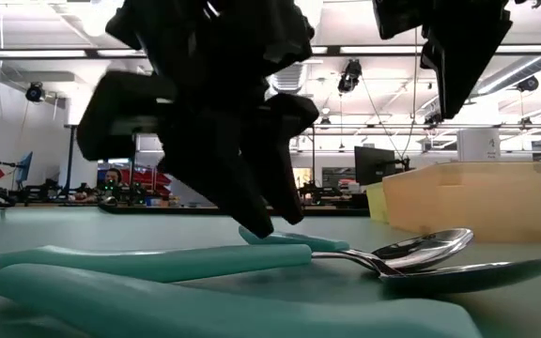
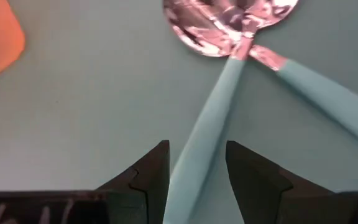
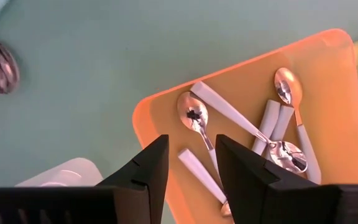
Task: Sort silverware by color (type)
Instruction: Put the green spoon into the transparent bin
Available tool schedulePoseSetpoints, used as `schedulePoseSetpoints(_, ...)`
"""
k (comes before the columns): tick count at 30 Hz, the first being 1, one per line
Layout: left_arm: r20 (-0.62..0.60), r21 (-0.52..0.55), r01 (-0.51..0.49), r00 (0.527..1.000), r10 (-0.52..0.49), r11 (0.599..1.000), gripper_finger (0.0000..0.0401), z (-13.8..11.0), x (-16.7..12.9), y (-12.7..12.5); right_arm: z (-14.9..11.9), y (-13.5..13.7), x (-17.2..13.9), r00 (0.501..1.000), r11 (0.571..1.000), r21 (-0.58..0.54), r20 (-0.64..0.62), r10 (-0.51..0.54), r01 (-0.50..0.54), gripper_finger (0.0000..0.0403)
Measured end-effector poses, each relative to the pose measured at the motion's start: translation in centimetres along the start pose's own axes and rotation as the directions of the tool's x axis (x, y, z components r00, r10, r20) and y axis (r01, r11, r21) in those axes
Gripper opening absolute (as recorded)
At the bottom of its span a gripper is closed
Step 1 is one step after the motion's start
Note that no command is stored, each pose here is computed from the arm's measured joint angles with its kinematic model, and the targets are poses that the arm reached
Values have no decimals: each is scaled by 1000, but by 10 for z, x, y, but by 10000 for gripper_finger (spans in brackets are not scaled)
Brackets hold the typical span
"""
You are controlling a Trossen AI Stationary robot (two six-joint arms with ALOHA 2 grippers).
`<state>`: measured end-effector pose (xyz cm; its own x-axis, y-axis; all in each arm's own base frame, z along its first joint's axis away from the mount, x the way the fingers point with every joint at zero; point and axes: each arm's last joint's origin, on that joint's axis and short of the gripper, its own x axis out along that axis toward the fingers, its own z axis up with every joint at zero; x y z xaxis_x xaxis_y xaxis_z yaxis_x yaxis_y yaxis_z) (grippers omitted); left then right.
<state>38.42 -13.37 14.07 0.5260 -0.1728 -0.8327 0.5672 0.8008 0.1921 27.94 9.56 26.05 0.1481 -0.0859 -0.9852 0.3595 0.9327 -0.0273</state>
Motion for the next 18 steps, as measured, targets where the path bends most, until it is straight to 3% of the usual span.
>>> schedulePoseSetpoints(9, -16, -24, 1, 1000, -1, 1000, 139, -22, 8, 1, 5, 2, -10, 999, 1000, 5, 33, 28, -28, 123)
schedulePoseSetpoints(14, -51, -155, 7, 999, -16, 988, 118, -35, 11, -4, 7, 3, -13, 998, 999, 6, 45, 38, -38, 123)
schedulePoseSetpoints(18, -73, -331, 8, 997, -34, 944, 55, -44, 13, -7, 7, 3, -13, 998, 999, 3, 45, 38, -38, 123)
